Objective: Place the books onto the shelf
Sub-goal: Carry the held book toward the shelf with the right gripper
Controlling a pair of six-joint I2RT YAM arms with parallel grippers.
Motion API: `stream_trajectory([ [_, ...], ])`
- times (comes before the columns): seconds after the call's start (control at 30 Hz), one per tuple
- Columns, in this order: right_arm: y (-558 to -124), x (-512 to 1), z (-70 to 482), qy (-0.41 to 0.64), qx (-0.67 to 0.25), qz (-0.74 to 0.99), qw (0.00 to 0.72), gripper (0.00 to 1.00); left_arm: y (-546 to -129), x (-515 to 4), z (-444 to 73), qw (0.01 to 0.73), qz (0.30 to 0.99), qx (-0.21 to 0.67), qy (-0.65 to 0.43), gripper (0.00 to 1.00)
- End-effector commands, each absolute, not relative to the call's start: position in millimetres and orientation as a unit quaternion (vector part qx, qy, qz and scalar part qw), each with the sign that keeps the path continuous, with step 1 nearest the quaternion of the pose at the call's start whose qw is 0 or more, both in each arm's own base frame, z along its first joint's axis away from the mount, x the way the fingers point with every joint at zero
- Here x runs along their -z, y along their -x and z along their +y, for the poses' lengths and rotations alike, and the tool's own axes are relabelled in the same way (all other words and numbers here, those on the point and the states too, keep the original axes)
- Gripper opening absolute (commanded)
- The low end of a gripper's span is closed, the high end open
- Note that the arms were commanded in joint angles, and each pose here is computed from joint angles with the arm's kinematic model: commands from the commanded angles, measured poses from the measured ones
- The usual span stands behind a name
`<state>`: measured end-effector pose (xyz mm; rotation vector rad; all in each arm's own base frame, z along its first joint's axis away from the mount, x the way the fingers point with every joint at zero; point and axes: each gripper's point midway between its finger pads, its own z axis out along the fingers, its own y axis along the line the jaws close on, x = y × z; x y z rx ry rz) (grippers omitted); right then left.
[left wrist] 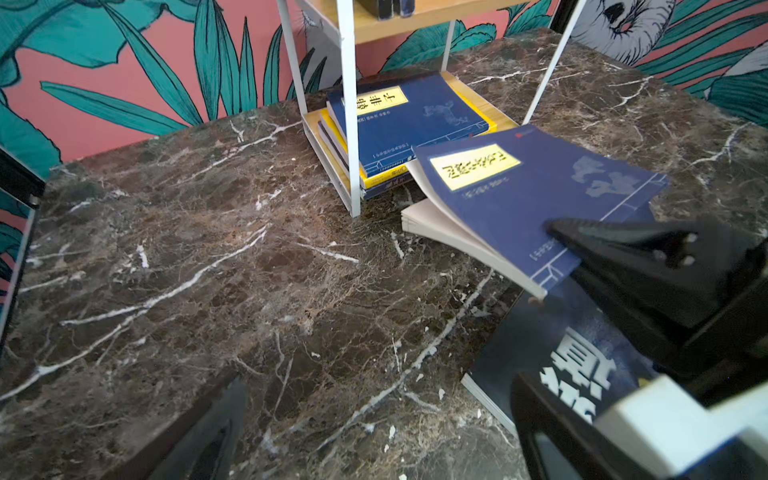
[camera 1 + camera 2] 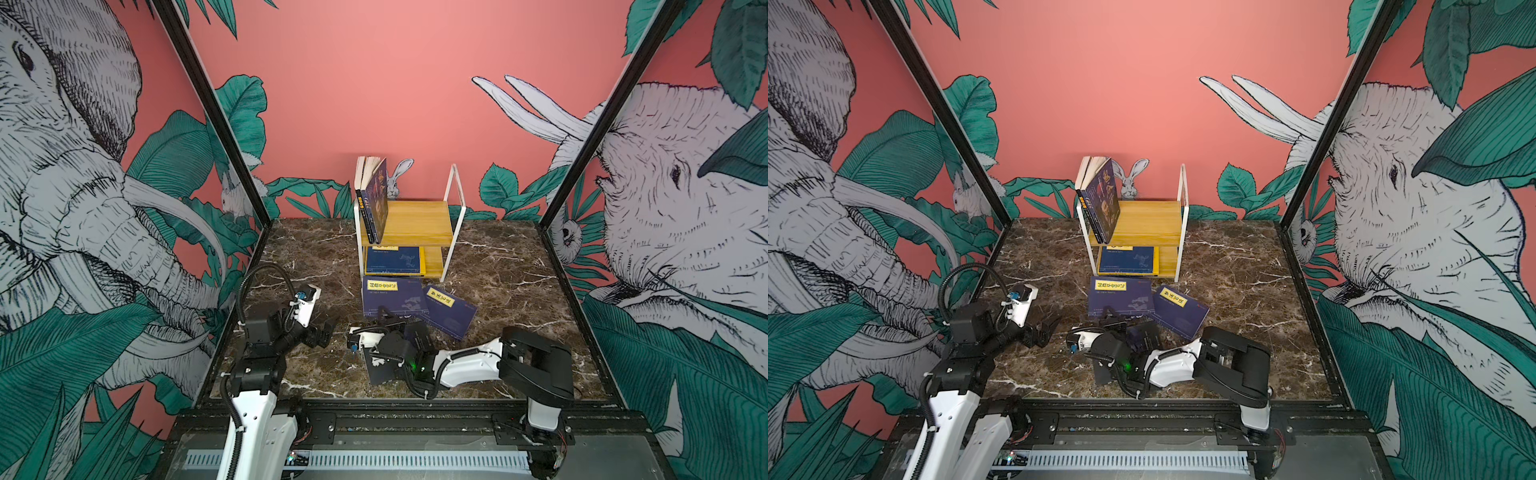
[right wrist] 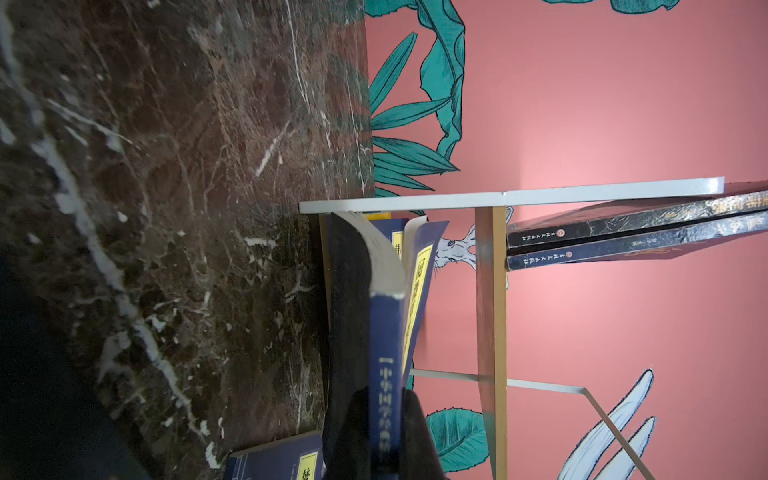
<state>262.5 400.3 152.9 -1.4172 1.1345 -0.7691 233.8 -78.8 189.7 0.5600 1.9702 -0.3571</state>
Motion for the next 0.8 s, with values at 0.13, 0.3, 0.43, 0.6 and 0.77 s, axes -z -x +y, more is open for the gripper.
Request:
stream_trajectory([
  [0.13, -287.2, -194.8, 395.8, 0.573, 0.364, 0.465, 0.568, 0.0, -237.6, -210.2, -86.7, 0.55, 0.782, 0.168, -0.239, 0.99],
  [0.3, -313.9, -180.6, 385.2, 0.581, 0.384, 0.47, 0.542, 0.0, -238.5, -210.6, -88.5, 0.549, 0.782, 0.176, -0.236, 1.0],
  [0.43, -334.8, -178.6, 384.5, 0.578, 0.384, 0.476, 0.541, 0.0, -238.3, -209.3, -88.6, 0.551, 0.78, 0.172, -0.242, 1.0],
  [0.6, -358.7, -174.0, 385.1, 0.576, 0.387, 0.477, 0.54, 0.0, -235.7, -208.6, -92.4, 0.549, 0.776, 0.185, -0.249, 1.0],
  [0.77, -381.3, -177.3, 385.6, 0.566, 0.39, 0.481, 0.545, 0.0, -237.8, -208.4, -90.8, 0.548, 0.778, 0.186, -0.244, 1.0],
])
